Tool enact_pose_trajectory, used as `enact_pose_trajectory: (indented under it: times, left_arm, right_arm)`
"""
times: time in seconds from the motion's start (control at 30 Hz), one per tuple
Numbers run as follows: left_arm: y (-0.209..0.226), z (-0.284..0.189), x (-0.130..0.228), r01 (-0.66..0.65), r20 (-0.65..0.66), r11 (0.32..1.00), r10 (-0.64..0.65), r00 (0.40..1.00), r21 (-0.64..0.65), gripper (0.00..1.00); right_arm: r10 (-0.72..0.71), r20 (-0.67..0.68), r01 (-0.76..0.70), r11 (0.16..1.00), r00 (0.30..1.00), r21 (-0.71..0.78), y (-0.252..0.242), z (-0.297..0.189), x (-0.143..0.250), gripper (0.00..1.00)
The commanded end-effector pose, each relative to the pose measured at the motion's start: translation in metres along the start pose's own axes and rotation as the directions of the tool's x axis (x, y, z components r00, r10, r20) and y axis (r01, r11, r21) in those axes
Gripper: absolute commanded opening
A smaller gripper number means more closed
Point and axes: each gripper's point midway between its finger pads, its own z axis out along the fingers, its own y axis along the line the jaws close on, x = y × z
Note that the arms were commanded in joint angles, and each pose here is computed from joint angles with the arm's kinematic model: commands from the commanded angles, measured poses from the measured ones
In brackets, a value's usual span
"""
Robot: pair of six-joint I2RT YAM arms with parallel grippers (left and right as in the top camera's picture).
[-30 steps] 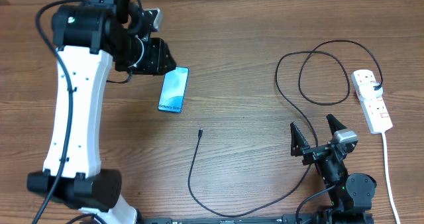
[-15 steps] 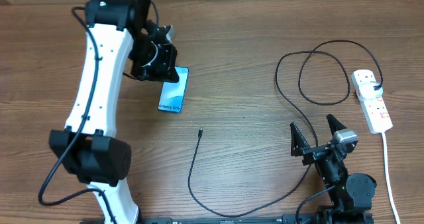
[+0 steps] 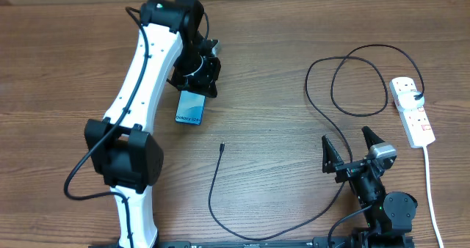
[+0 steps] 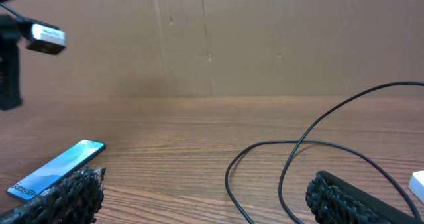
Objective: Plug charger to phone and switch on socket
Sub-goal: 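Lower the left gripper onto the phone's top edge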
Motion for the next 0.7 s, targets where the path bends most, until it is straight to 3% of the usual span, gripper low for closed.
enact_pose_trajectory:
  times: [0.0, 0.3, 0.67]
  left_arm:
    - [0.016, 0.020, -0.013, 0.079, -0.004, 0.994, -0.080, 0.997, -0.072, 0.04]
    - [0.058, 0.059, -0.054, 0.202, 0.080, 0.951, -0.189, 0.979, -0.235, 0.10]
    - [0.089, 0.128, -0.051, 0.218, -0.056, 0.925, -0.247, 0.967, -0.309, 0.19]
  right_arm:
    - [-0.009, 0.005, 0.009, 1.000, 1.000, 0.002, 0.000, 0.000, 0.001, 1.00]
    - [-0.009, 0.005, 0.009, 1.000, 1.000, 0.003, 0.000, 0.000, 0.001, 1.00]
    - [-0.009, 0.005, 0.009, 1.000, 1.000, 0.003, 0.000, 0.000, 0.001, 1.00]
